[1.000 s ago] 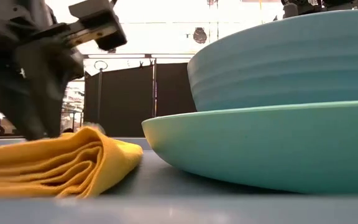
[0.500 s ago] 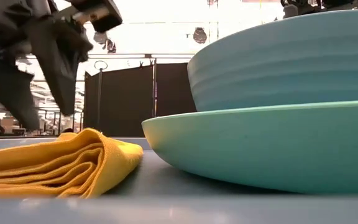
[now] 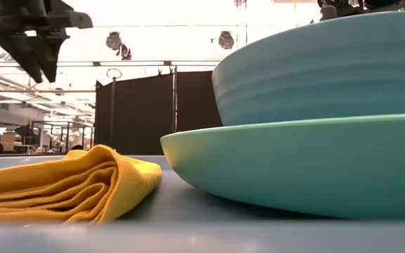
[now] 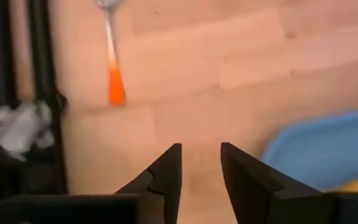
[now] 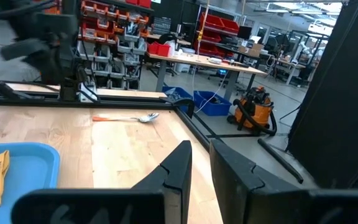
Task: Set up tray
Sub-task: Put the orange spoon on the yellow table napkin beside the orange fork
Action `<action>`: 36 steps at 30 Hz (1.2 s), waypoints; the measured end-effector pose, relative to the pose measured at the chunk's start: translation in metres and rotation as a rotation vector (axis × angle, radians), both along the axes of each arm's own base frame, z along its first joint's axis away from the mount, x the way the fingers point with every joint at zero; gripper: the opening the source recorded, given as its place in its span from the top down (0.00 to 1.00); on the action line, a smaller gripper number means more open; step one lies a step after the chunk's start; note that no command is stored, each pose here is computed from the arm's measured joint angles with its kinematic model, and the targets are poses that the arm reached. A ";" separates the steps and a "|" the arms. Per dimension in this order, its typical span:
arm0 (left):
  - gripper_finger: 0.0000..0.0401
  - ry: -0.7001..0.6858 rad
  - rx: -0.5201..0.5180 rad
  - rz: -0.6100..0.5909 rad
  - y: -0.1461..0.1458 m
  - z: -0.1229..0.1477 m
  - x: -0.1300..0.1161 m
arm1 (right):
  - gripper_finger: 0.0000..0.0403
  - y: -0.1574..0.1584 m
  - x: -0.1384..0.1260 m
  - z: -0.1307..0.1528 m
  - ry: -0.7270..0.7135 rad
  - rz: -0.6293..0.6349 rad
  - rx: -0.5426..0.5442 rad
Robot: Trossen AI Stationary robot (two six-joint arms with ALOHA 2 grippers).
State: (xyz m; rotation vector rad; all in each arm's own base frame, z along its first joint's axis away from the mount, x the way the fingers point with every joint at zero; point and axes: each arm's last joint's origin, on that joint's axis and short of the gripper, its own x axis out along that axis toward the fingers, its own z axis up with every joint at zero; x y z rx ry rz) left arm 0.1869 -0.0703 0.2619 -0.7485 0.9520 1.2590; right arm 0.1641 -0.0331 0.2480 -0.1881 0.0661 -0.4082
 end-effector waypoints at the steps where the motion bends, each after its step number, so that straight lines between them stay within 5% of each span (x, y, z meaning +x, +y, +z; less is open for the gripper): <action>1: 0.73 0.028 0.008 -0.003 0.008 0.002 -0.002 | 0.88 0.000 0.000 0.000 -0.003 0.000 0.000; 12: 0.83 0.109 -0.122 0.041 0.110 -0.042 -0.049 | 0.88 0.000 0.000 0.002 -0.020 0.000 0.000; 21: 0.91 -0.298 -0.063 -0.050 0.167 -0.057 -0.069 | 0.88 0.000 0.000 0.003 -0.040 0.000 0.003; 25: 0.95 -0.261 -0.135 0.039 0.195 -0.074 -0.082 | 0.88 0.000 0.000 0.004 -0.050 -0.001 0.002; 30: 0.98 -0.263 -0.273 0.049 0.216 -0.091 -0.093 | 0.88 0.000 0.000 0.005 -0.053 -0.001 0.003; 36: 0.87 -0.239 -0.325 0.029 0.222 -0.102 -0.093 | 0.88 0.000 0.000 0.005 -0.051 -0.002 -0.001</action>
